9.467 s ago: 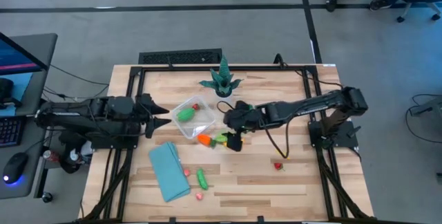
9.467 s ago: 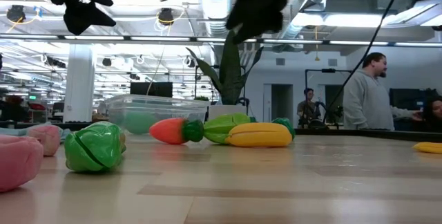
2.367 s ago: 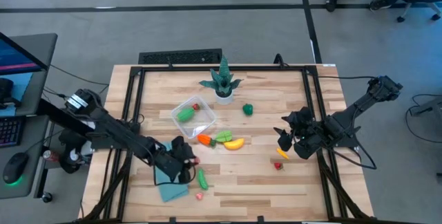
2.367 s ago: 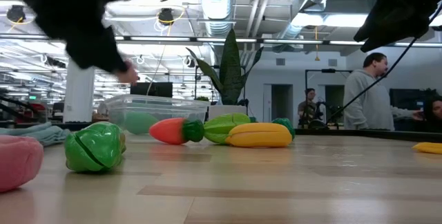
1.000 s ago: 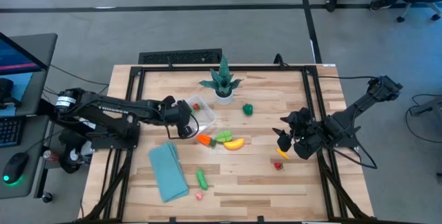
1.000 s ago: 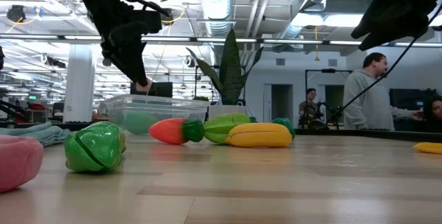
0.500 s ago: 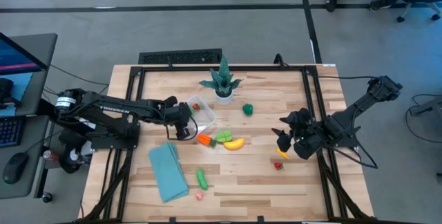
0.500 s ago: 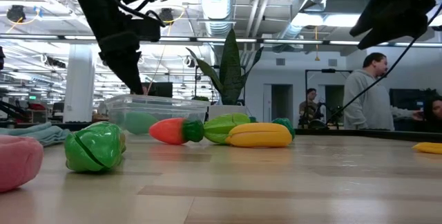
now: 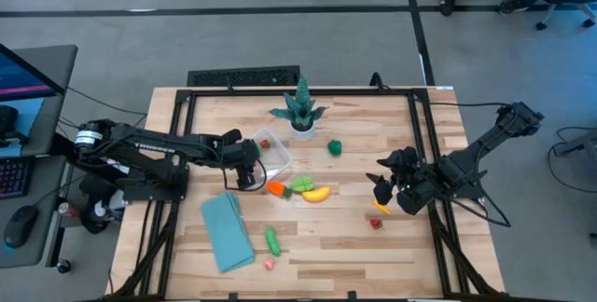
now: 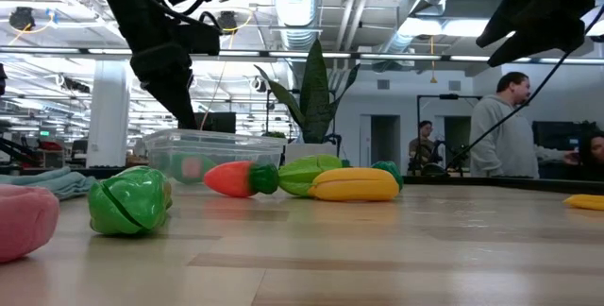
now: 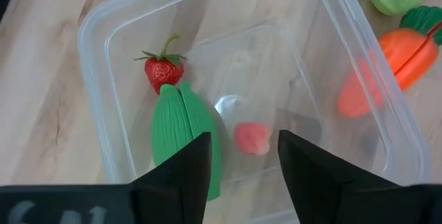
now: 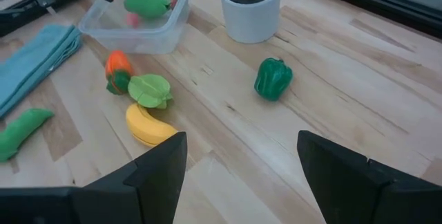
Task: Pick and placing Produce into tupperware
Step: Put the yellow chili pepper into the transparent container
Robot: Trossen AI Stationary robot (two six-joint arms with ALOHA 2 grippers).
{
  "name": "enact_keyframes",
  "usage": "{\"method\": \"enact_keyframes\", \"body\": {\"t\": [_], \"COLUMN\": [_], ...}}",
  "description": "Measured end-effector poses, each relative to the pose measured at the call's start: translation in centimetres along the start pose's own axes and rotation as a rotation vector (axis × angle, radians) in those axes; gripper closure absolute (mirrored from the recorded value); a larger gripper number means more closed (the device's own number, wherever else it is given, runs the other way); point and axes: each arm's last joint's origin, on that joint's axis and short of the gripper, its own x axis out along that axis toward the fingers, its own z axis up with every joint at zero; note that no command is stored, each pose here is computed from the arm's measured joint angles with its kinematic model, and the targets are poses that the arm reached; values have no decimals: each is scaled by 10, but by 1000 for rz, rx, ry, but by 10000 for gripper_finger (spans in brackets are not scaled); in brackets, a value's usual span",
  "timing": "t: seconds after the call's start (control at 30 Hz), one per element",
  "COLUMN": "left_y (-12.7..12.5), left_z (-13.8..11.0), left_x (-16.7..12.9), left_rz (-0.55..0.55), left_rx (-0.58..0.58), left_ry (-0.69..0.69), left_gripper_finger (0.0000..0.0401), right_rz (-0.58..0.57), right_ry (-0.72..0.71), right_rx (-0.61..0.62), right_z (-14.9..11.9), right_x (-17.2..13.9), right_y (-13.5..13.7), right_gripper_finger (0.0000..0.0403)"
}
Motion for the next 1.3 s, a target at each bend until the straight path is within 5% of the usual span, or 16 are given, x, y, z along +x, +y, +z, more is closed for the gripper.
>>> {"method": "enact_keyframes", "body": {"t": [0.53,0.83,1.3], "left_y": [-10,-15,3], "left_z": [24,44,25], "left_x": [-22,-58,-130], "left_rz": [-47,-91,-194], "left_rx": [96,119,-57], "left_ry": [-92,-222,-465], "left_gripper_finger": [223,223,223], "right_rz": [166,72,-120], "right_ry": [205,241,326], "right_rx": [-56,-116,-223], "right_z": [-30,-58,-92], "right_x": [-27,-28,5], "right_y": [6,14,34], "right_gripper_finger": [133,133,133]}}
